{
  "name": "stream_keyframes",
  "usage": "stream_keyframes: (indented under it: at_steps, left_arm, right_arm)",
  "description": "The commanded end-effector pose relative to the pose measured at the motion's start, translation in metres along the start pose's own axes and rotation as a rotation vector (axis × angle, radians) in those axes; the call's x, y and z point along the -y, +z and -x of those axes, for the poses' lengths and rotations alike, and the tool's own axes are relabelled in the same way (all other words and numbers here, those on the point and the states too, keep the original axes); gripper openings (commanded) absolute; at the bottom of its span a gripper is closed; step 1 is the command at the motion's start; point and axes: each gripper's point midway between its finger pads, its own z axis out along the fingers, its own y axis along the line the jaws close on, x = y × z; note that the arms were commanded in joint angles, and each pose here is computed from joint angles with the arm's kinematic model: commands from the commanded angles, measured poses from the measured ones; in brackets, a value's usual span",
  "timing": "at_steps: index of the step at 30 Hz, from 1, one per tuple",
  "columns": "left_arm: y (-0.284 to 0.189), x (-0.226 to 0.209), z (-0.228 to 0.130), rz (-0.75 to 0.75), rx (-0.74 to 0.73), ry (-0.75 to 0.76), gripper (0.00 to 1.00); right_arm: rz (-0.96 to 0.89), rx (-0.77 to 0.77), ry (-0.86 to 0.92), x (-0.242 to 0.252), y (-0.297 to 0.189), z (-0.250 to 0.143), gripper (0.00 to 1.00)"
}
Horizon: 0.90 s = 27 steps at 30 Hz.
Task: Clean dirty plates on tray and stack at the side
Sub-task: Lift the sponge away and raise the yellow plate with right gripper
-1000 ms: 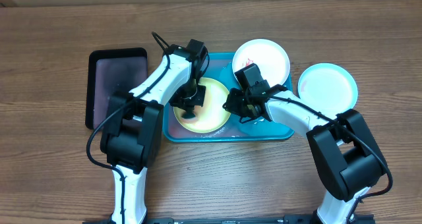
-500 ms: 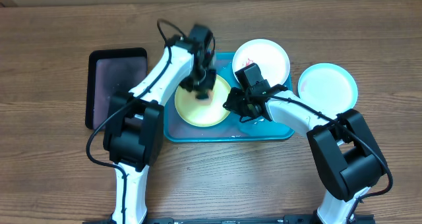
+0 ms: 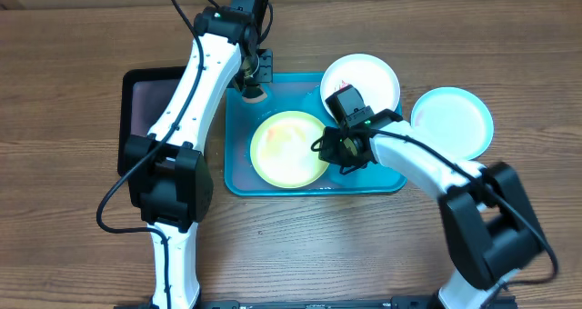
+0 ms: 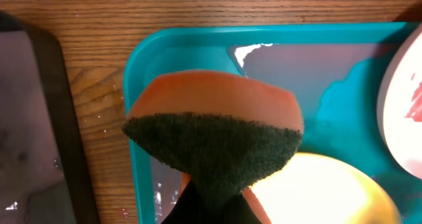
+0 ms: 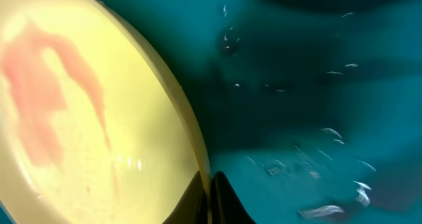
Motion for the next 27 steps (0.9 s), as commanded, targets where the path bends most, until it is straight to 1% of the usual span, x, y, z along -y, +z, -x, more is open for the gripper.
stream_keyframes:
  at_steps: [1,4,8,10,13,19,24,25,27]
  left_arm:
    - [0.003,-0.003,-0.005,0.018,-0.012,-0.019,0.04]
    - [0.008,-0.004,-0.008,0.021,-0.024,-0.019,0.04]
    - [0.014,-0.005,-0.014,0.026,-0.044,-0.019,0.04]
    - [0.016,-0.006,-0.017,0.027,-0.053,-0.023,0.04]
    - [0.017,-0.004,-0.018,0.013,-0.061,-0.029,0.04]
    - [0.017,-0.003,-0.019,0.013,-0.061,-0.034,0.04]
    - [0.017,-0.003,-0.018,0.012,-0.059,-0.034,0.04]
    - [0.017,-0.003,-0.018,0.012,-0.060,-0.034,0.04]
    - [0.017,-0.003,-0.018,0.013,-0.060,-0.034,0.04]
  right_arm:
    - [-0.031,0.240,-0.086,-0.017,-0.065,0.034,0.04]
    - [-0.152,0.376,-0.115,-0.006,-0.099,0.037,0.04]
    - [-0.360,0.555,-0.162,0.014,-0.140,0.038,0.04]
    - [-0.466,0.632,-0.189,0.022,-0.156,0.039,0.04]
    - [-0.577,0.719,-0.237,0.024,-0.172,0.037,0.04]
    - [-0.782,0.950,-0.317,0.019,-0.217,0.036,0.04]
    - [-0.892,1.160,-0.369,0.001,-0.255,0.027,0.04]
    - [-0.918,1.222,-0.379,-0.005,-0.267,0.023,0.04]
    - [-0.921,1.227,-0.412,-0.011,-0.268,0.018,0.04]
